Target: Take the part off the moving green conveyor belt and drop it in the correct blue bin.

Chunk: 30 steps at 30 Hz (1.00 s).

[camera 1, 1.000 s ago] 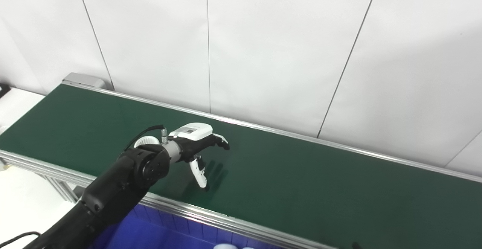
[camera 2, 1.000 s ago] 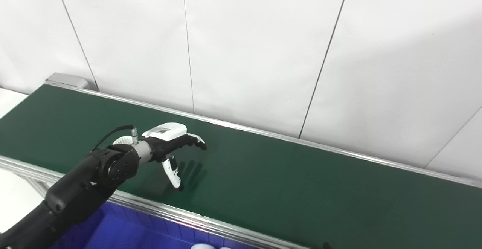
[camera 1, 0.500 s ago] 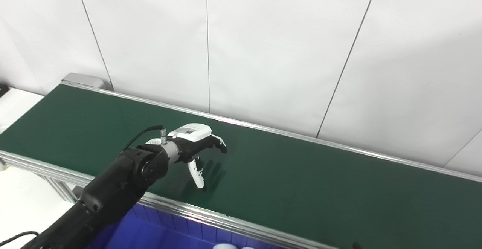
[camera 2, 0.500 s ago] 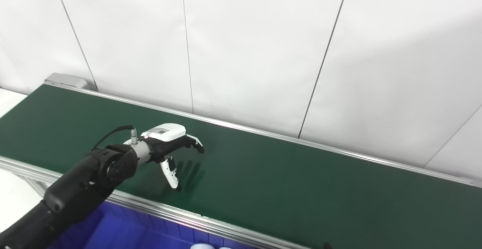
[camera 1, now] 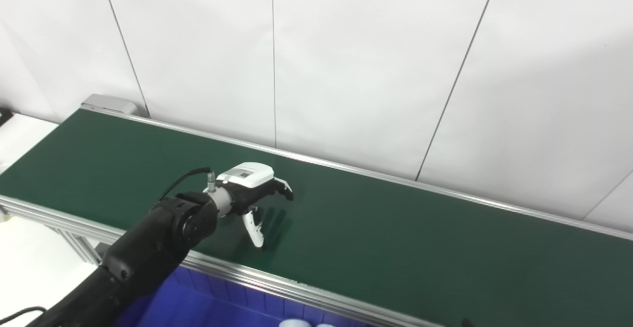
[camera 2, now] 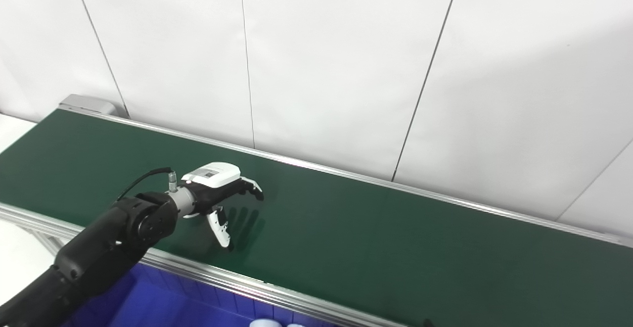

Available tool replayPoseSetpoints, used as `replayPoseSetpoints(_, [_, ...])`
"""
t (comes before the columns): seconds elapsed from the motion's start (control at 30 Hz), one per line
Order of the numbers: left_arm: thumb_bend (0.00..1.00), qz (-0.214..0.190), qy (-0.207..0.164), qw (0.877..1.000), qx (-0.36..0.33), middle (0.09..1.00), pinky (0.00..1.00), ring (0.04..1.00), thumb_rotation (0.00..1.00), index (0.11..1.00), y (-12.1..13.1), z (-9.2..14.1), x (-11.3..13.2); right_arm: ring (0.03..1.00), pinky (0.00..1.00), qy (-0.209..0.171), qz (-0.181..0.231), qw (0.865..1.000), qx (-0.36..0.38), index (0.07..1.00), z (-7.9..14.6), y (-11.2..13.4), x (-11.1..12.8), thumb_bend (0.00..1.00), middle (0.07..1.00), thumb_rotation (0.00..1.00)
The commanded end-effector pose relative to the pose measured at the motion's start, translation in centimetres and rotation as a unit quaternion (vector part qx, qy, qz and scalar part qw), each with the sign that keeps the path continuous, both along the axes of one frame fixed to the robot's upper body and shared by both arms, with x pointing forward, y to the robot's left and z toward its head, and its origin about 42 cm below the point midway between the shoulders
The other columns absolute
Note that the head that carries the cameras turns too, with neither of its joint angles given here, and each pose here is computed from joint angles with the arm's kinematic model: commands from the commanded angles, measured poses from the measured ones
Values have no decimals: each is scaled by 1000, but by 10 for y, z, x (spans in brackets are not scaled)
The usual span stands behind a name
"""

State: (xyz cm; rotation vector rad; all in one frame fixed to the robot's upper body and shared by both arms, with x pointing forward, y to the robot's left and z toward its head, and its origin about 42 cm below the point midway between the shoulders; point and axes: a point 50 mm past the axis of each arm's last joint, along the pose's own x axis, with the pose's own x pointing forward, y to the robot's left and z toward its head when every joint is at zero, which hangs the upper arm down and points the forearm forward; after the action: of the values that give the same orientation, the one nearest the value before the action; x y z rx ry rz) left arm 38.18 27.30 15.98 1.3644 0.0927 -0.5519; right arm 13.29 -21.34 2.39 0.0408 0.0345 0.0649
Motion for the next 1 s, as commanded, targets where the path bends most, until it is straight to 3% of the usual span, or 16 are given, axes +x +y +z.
replayPoseSetpoints(0.0, [895,-8,-39,999,12,833,733,790,0,781,6,17,8,811,773,-35,-3,999,3,940,9,1,1,247,840,918])
replayPoseSetpoints(0.97, [914,-11,-46,999,21,818,710,773,0,775,6,11,7,818,784,-36,-1,999,2,943,9,-1,1,256,844,925])
